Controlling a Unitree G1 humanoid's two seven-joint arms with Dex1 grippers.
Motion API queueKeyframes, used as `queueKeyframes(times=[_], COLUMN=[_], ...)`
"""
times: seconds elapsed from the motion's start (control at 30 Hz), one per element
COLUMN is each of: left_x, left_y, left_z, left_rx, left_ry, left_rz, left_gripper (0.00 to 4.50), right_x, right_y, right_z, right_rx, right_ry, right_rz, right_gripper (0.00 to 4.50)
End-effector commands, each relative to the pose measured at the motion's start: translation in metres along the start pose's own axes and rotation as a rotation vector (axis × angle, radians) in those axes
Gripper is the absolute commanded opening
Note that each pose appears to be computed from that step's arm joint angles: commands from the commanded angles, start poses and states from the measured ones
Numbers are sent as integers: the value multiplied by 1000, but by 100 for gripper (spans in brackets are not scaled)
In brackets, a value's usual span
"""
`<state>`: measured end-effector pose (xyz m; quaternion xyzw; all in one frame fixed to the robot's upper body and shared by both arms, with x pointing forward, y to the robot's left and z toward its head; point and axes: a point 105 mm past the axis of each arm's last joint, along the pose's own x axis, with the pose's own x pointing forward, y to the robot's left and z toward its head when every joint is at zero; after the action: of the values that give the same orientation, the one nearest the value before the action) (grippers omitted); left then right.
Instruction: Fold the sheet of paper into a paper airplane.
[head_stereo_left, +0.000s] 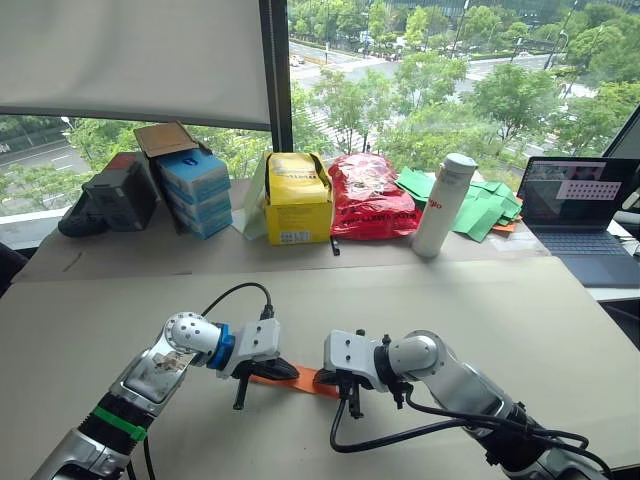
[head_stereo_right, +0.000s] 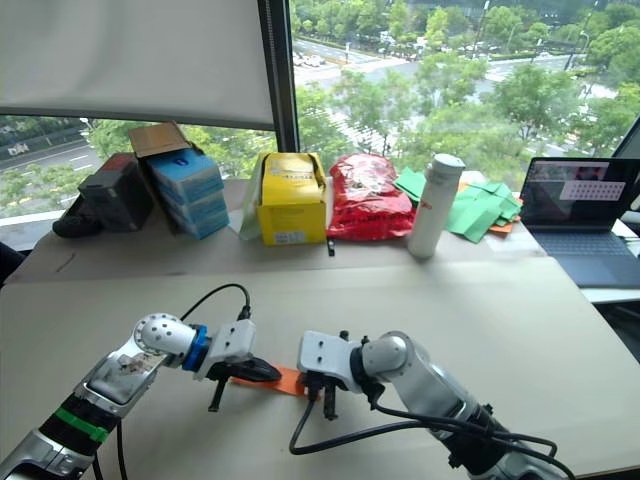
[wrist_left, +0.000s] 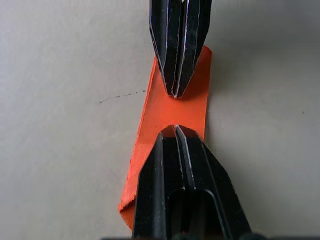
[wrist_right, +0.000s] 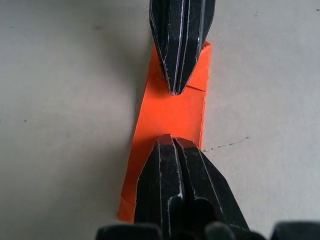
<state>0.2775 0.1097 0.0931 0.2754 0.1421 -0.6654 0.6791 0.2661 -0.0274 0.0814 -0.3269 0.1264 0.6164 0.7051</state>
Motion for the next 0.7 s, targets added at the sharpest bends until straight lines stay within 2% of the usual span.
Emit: queueKeyframes(times=[0.03,0.3,0.7], left_x=[1,16,21], left_y=[5,6,5], left_z=[13,-1,-16], left_rx=[50,75,87], left_ry=[-22,34,89], left_rz=[5,-20,-34], left_gripper=[0,0,0], right_x=[2,2,2], right_y=[8,8,9], right_z=[-20,-19,-18], right_rx=[54,52,46], right_ry=[82,89,99], right_rz=[25,24,28], right_gripper=[1,1,1])
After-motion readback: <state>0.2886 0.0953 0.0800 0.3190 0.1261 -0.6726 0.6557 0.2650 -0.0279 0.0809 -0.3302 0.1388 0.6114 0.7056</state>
